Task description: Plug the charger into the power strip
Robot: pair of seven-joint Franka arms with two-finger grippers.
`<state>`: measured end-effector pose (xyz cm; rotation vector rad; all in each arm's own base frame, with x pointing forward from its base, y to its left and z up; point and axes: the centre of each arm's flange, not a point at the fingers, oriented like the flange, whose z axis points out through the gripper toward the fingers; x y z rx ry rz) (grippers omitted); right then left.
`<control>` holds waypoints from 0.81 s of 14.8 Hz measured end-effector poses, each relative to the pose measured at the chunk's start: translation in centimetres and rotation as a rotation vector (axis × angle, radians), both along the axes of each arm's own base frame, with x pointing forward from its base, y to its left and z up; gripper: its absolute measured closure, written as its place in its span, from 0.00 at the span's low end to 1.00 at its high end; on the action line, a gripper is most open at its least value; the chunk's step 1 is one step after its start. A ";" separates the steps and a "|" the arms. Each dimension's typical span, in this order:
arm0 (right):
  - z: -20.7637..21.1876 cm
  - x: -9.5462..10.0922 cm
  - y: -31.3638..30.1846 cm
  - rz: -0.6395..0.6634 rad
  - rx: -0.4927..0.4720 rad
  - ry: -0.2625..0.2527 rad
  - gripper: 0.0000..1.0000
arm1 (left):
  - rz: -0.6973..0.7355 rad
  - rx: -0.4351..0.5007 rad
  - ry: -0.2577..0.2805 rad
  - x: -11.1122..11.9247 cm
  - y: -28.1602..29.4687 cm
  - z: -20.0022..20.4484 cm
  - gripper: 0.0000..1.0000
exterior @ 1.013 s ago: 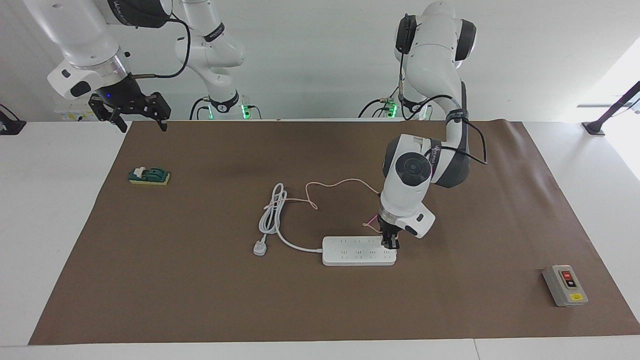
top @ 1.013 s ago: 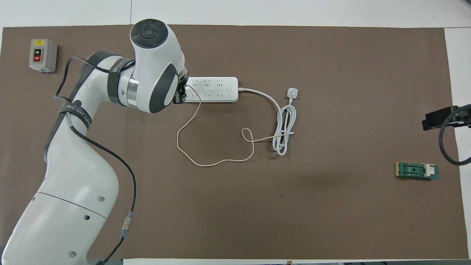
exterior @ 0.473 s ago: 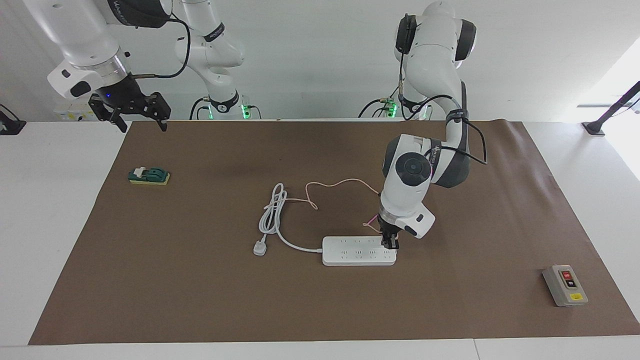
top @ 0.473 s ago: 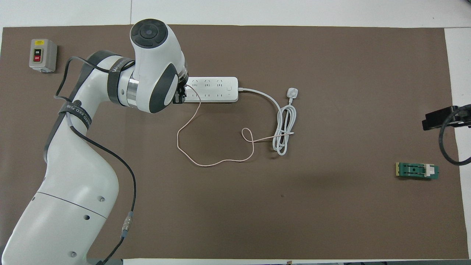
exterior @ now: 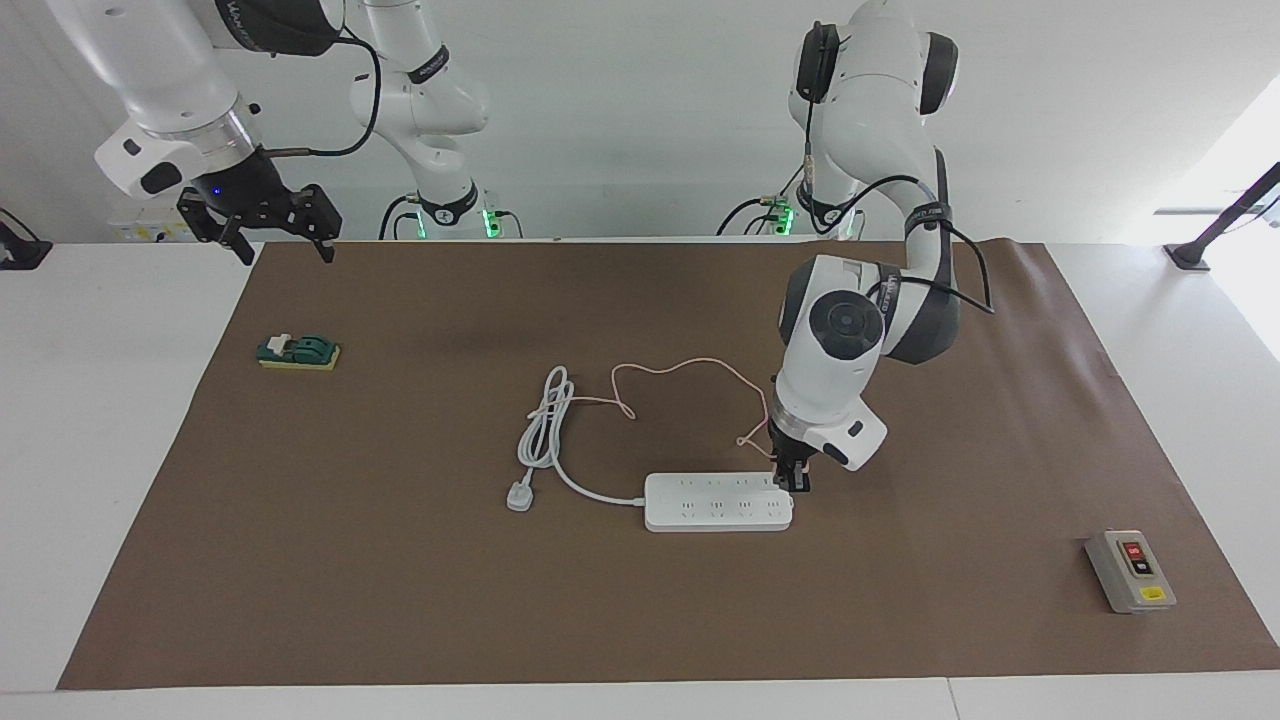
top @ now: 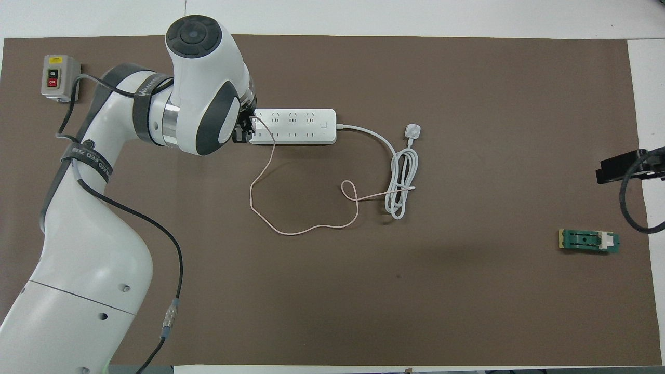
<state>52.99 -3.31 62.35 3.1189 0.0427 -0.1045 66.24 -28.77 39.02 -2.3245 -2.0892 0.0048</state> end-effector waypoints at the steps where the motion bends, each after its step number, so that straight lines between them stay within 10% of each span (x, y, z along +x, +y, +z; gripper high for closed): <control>1: 0.0 0.0 0.0 0.000 0.000 0.000 0.00 | 0.000 -0.003 -0.004 -0.1 0.1 0.8 0.69; 12: 0.0 0.0 0.0 0.000 0.000 0.000 0.00 | -0.007 -0.003 0.011 -0.3 -1.0 -1.4 0.69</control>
